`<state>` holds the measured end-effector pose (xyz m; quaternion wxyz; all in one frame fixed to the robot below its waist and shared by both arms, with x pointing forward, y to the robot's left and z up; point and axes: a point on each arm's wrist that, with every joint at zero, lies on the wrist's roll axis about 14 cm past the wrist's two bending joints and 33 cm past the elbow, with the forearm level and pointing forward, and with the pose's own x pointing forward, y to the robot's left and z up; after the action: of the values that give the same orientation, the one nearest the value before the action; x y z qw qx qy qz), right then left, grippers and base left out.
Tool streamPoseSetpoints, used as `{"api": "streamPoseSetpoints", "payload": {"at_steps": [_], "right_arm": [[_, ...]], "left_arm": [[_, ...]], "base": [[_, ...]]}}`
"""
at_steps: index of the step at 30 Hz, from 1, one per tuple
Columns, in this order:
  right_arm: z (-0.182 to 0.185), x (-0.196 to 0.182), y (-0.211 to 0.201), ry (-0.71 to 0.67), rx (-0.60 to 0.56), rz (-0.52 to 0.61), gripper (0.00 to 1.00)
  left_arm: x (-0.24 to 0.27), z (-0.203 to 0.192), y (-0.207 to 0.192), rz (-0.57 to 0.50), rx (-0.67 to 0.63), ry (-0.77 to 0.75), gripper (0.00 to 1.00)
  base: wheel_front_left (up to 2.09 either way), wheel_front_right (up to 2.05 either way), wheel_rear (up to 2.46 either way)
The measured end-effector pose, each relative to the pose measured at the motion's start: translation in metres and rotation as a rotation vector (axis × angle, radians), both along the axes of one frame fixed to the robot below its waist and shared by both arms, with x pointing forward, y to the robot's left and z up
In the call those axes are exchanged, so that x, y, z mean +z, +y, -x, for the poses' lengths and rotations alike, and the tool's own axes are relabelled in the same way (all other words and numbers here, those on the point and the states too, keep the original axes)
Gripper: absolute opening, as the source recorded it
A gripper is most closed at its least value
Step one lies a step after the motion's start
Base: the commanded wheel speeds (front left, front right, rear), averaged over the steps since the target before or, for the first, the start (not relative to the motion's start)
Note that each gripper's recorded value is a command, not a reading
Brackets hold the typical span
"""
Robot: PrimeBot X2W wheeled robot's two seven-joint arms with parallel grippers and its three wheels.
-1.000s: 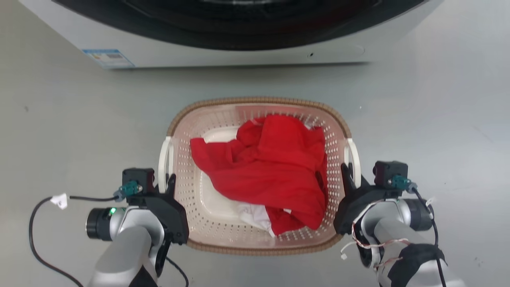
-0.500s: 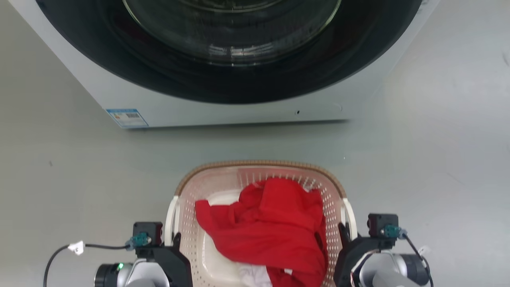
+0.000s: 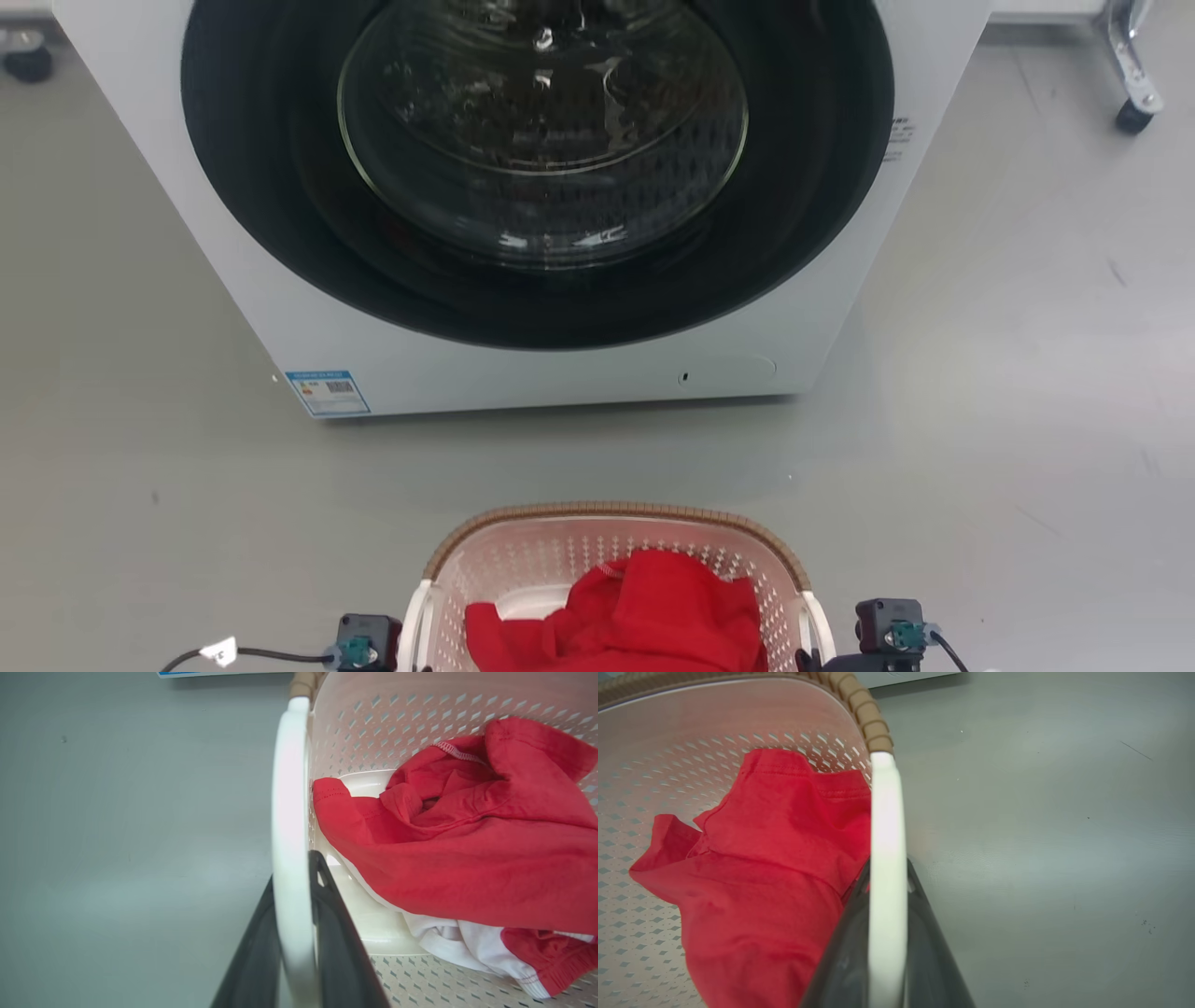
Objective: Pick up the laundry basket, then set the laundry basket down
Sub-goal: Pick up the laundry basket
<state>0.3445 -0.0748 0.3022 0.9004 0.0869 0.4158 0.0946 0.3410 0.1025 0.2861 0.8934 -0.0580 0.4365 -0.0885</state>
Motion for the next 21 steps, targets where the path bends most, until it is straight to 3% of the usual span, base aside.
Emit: {"api": "streamPoseSetpoints", "payload": {"at_steps": [21], "right_arm": [[0.038, -0.005, -0.014, 0.126, -0.016, 0.041, 0.00]], "left_arm": [[0.001, 0.043, -0.009, -0.005, -0.024, 0.095, 0.00]], "base": [[0.00, 0.00, 0.00]]}}
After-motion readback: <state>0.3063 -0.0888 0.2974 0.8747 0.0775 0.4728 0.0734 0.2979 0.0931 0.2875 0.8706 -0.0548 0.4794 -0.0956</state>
